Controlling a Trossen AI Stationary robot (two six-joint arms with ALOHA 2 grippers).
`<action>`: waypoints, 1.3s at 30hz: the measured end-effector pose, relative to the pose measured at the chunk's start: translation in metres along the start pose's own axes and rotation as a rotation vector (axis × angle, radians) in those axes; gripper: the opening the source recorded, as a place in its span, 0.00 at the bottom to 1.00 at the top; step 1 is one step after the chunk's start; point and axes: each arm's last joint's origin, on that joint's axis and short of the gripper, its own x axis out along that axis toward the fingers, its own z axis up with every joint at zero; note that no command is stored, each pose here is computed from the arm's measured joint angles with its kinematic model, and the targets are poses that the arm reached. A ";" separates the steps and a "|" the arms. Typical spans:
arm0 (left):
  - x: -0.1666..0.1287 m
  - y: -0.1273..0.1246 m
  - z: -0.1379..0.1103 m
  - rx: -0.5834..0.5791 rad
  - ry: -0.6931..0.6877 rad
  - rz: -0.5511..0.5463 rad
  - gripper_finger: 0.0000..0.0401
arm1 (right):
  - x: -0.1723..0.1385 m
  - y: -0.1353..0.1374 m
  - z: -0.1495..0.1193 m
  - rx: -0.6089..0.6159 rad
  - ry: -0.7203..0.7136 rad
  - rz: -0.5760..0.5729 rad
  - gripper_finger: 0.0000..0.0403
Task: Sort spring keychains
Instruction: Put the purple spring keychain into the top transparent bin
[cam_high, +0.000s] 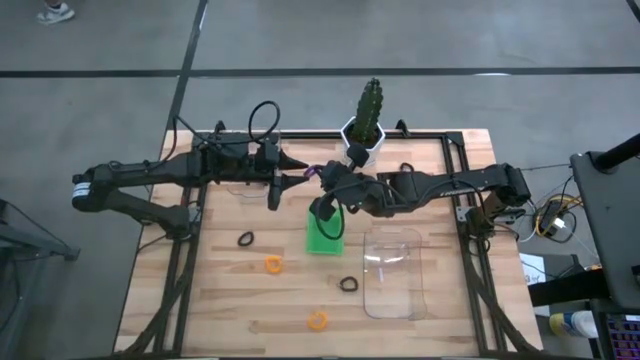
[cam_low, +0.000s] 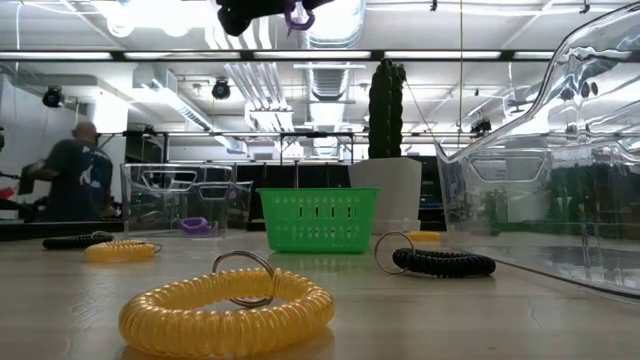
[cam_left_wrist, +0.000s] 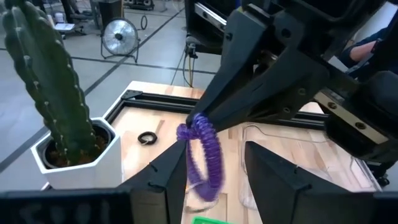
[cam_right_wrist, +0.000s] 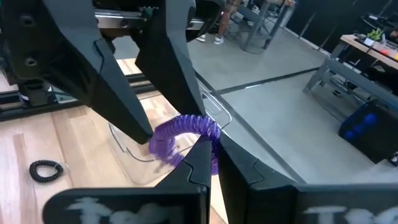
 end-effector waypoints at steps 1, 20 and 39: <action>0.000 0.000 0.000 0.000 0.000 0.002 0.38 | 0.000 0.000 0.000 0.000 -0.002 0.000 0.03; 0.032 0.004 -0.020 -0.037 0.104 0.025 0.11 | 0.000 0.001 0.000 -0.002 0.002 0.026 0.03; 0.025 0.007 -0.018 -0.030 0.098 0.104 0.05 | -0.002 0.000 -0.009 -0.117 0.084 0.069 0.08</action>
